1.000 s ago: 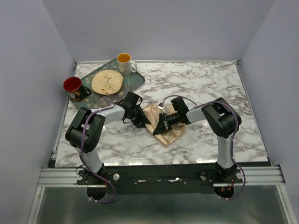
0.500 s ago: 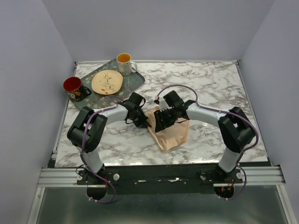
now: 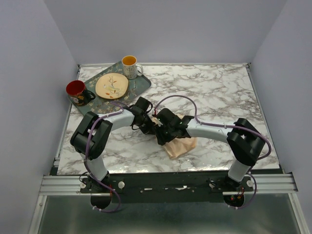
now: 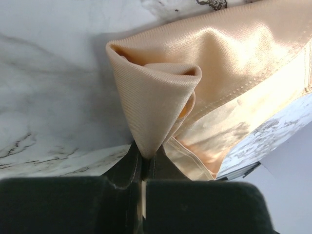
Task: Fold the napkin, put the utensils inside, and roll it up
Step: Roll the napkin with the utensil
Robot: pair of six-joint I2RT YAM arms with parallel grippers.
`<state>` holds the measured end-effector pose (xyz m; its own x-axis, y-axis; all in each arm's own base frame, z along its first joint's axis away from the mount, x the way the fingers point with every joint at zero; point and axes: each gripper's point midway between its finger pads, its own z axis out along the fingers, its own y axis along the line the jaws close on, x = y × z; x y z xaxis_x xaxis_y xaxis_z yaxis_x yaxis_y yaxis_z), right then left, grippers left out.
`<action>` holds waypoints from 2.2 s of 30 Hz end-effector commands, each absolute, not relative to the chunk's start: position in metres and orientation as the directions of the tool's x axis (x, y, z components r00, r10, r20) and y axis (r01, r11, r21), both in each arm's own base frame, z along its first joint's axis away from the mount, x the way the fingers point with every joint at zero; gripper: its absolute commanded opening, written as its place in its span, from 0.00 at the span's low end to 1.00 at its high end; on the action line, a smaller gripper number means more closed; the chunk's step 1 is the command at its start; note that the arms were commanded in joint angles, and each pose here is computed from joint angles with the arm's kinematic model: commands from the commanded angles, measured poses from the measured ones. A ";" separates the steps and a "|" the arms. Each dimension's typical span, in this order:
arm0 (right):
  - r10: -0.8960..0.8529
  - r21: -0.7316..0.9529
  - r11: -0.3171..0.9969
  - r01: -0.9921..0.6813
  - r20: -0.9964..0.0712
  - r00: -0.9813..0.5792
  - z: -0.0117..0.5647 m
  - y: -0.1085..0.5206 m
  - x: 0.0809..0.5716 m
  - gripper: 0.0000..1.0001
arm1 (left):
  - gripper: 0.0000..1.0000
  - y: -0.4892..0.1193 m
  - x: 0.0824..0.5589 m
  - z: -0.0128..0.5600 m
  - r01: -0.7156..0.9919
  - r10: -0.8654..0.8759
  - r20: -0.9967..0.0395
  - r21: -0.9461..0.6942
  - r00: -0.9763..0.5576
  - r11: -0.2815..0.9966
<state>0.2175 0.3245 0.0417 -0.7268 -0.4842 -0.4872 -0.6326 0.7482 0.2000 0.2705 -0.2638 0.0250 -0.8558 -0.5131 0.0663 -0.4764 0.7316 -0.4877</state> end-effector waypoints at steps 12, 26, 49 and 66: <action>-0.546 -0.093 0.802 -0.591 -0.516 -0.660 0.019 0.328 0.228 0.45 | 0.00 -0.255 0.246 0.018 -0.592 -0.587 0.137 -0.362 -0.798 0.720; -0.542 -0.054 0.796 -0.604 -0.507 -0.670 0.004 0.320 0.215 0.00 | 0.00 -0.260 0.250 0.029 -0.573 -0.577 0.117 -0.381 -0.808 0.725; -0.449 0.558 0.547 -0.624 -0.434 -0.781 -0.003 0.323 0.196 0.01 | 0.83 -0.209 0.275 0.070 -0.364 -0.489 -0.107 -0.535 -0.866 0.762; -0.423 0.841 0.360 -0.405 -0.239 -0.874 -0.011 0.318 0.197 0.01 | 0.72 -0.249 0.275 0.057 -0.377 -0.515 -0.012 -0.667 -0.857 0.642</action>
